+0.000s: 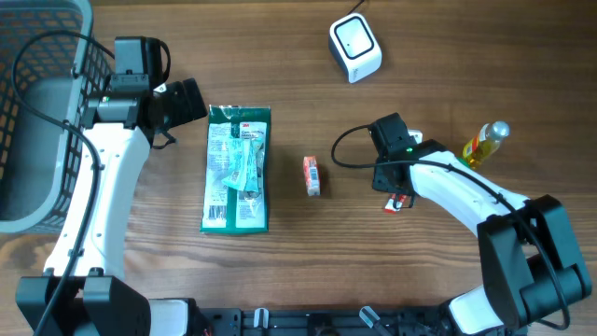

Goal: Scan the item barcode

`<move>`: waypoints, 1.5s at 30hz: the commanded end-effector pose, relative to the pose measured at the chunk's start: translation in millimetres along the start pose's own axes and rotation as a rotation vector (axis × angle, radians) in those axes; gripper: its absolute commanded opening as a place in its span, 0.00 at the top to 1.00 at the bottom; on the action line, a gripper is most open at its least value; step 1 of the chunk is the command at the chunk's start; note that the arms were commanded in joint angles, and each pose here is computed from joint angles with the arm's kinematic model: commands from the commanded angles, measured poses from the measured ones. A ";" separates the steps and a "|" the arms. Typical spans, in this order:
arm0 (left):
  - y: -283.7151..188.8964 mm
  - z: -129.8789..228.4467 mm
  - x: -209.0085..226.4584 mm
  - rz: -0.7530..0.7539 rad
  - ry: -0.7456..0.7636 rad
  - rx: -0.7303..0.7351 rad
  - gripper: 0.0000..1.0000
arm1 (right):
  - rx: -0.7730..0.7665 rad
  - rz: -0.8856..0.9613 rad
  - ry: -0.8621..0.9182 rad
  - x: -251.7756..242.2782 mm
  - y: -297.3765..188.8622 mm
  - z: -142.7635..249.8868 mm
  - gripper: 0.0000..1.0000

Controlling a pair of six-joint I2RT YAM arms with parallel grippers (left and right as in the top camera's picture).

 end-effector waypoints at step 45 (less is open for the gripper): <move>-0.2 -2.7 1.8 -0.006 -0.014 -0.007 0.00 | 0.212 -0.431 -0.013 42.0 -48.5 -11.6 0.79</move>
Point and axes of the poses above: each gripper's point midway between its finger pads, its own y axis out along the fingers, its own x axis along the line the jaws close on, z = x × y, the point moved 5 cm from there along -y, back along the fingers, and after that the axes turned 6 degrees about -y, right-handed, at the moved point
